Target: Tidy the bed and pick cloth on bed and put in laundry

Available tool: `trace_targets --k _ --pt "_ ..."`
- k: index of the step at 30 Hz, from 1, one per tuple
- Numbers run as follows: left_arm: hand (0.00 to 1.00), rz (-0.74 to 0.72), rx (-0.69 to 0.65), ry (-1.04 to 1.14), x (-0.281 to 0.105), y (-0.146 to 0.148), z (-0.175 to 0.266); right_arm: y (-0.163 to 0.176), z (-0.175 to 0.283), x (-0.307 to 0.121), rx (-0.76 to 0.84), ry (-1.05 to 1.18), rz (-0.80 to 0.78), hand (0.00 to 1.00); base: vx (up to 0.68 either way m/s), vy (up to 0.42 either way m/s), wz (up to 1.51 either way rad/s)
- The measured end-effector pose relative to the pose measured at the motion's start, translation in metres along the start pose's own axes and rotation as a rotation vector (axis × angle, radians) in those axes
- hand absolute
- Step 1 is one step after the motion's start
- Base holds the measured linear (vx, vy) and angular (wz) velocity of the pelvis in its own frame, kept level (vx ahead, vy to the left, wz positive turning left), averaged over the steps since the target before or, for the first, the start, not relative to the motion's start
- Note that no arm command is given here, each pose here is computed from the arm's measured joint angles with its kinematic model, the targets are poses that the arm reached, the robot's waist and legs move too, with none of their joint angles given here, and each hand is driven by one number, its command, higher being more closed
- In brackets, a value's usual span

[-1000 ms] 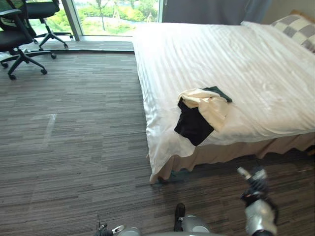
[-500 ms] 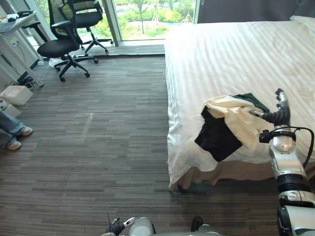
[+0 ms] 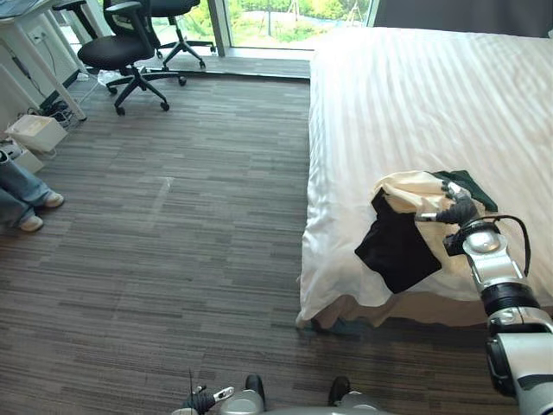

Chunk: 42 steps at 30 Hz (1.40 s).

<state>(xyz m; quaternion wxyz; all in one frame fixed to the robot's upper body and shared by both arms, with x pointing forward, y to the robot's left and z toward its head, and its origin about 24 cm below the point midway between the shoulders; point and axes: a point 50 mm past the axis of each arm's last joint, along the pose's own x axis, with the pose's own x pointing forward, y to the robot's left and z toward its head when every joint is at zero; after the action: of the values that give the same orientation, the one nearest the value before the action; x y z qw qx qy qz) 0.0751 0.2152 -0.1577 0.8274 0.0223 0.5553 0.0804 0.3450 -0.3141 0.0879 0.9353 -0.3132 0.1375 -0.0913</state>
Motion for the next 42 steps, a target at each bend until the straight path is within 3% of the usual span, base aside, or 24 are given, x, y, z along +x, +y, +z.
trace_targets --k 9,15,32,42 --pt "0.00 -0.024 0.021 -0.021 0.001 -0.004 0.005 -0.010 0.008 0.005 0.052 0.022 -0.007 0.00 -0.06 0.027 0.01" --pt "0.00 -0.045 0.003 -0.097 0.003 -0.009 0.029 -0.072 0.062 0.009 0.030 -0.087 -0.141 0.00 0.02 -0.007 0.04" --pt "0.00 -0.079 -0.029 -0.068 0.003 -0.005 0.025 -0.055 0.024 -0.002 0.100 -0.135 -0.107 0.00 0.01 -0.006 0.02" --pt "0.00 -0.117 -0.084 -0.089 0.003 -0.004 0.031 -0.070 0.077 0.002 0.066 -0.275 -0.163 0.00 0.00 -0.001 0.00"
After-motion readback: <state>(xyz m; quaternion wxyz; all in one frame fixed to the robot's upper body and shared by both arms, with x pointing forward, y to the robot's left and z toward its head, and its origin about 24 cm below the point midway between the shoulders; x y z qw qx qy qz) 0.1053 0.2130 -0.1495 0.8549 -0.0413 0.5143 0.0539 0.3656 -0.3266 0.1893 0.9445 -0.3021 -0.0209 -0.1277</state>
